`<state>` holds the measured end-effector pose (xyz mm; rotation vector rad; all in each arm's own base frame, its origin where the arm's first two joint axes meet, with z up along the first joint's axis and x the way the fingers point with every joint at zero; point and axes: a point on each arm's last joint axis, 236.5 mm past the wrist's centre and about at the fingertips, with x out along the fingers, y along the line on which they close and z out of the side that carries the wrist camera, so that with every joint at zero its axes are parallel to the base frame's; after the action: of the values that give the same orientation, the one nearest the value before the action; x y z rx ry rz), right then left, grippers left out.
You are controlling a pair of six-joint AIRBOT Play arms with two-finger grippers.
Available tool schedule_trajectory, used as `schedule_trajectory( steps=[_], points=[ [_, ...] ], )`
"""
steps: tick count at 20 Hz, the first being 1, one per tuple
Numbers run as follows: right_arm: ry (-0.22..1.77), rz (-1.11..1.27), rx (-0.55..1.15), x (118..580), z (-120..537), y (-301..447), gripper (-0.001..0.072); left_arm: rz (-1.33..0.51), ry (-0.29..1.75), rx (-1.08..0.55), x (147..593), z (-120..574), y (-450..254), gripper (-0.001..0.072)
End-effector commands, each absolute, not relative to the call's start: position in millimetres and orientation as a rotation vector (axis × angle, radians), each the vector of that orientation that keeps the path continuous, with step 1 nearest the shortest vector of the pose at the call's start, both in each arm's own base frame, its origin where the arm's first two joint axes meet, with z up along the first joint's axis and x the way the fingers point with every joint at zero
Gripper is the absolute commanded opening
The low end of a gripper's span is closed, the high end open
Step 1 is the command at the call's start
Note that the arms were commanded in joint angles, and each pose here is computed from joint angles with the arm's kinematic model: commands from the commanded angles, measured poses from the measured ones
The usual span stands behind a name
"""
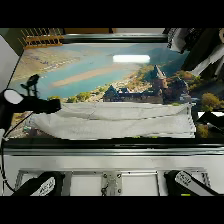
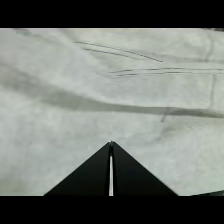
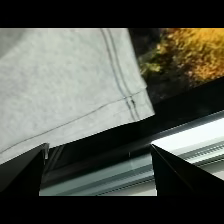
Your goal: Fold the clothes and pants, and hang the long-sleeved shirts on hangers.
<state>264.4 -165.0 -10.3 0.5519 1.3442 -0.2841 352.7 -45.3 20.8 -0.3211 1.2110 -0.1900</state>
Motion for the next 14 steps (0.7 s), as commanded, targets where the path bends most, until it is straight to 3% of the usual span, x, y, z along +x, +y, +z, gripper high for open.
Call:
schedule_trajectory(
  steps=[1,8,14],
  points=[
    [1.365,-0.219,0.681,257.5,-42.1,-207.1,0.072,-0.423,1.187,-0.331,356.1,25.3,-155.6,0.0028],
    [1.341,0.022,0.78,295.6,-101.7,-204.5,0.072,-0.707,1.285,-0.215,346.3,-0.6,-302.5,0.0028],
    [1.347,0.242,0.844,335.0,-118.0,-143.9,0.072,-0.817,1.308,-0.138,349.9,-10.8,-365.1,0.0028]
  ],
)
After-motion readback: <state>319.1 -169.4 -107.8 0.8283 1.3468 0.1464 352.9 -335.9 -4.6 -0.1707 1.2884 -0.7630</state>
